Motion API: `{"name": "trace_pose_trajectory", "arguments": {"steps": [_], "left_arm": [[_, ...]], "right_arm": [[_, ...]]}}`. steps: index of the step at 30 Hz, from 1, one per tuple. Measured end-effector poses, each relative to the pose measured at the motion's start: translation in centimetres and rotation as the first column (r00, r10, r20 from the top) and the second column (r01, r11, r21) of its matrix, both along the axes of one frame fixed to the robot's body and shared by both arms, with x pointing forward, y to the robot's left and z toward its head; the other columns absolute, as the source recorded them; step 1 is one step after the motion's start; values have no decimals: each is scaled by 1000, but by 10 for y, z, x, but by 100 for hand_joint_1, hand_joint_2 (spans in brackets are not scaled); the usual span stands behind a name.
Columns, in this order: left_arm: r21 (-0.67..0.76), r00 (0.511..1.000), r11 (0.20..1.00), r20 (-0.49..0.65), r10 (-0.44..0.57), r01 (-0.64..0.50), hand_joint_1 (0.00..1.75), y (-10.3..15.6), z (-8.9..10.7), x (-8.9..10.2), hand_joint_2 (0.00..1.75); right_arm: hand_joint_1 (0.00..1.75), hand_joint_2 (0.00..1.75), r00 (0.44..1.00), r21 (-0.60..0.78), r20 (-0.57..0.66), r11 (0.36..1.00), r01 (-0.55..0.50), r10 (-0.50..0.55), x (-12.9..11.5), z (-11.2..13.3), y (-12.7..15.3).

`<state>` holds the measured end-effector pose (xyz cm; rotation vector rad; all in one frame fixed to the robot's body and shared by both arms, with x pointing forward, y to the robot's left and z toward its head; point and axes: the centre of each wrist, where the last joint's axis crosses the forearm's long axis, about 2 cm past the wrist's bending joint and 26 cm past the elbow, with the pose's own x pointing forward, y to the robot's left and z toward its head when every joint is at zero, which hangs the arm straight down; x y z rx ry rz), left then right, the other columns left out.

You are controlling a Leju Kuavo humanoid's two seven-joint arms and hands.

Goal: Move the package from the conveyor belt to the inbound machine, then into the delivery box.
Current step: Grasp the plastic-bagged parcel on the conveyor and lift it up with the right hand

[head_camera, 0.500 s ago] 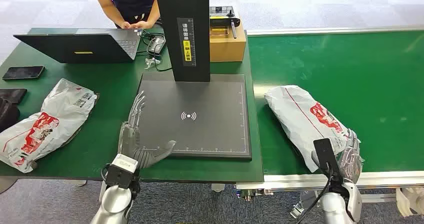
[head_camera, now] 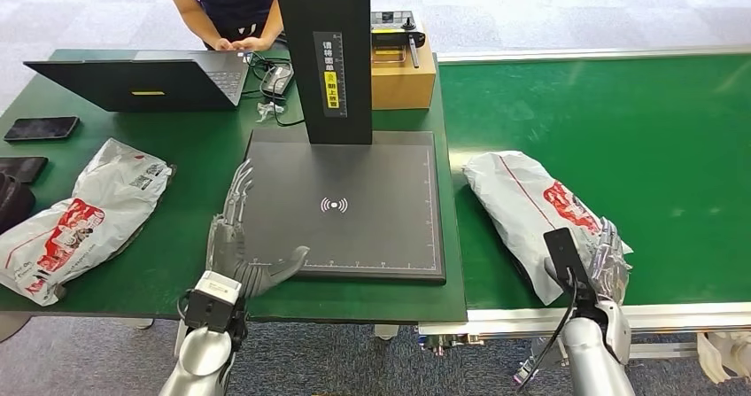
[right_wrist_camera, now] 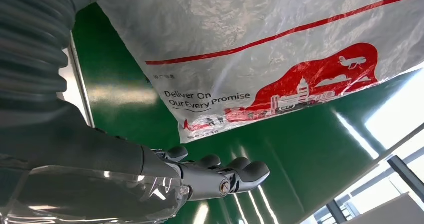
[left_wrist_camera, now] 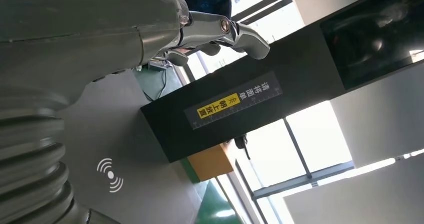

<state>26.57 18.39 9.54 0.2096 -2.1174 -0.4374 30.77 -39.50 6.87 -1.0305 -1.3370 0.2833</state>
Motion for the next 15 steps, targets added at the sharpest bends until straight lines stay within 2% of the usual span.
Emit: {"name": "trace_pose_trajectory", "arguments": {"steps": [15], "left_arm": [[-5,999,999,-10,40,-41,0,4,-5,-15,175]], "right_arm": [[0,175,996,-9,-54,997,-74,74,41,9,15]]}}
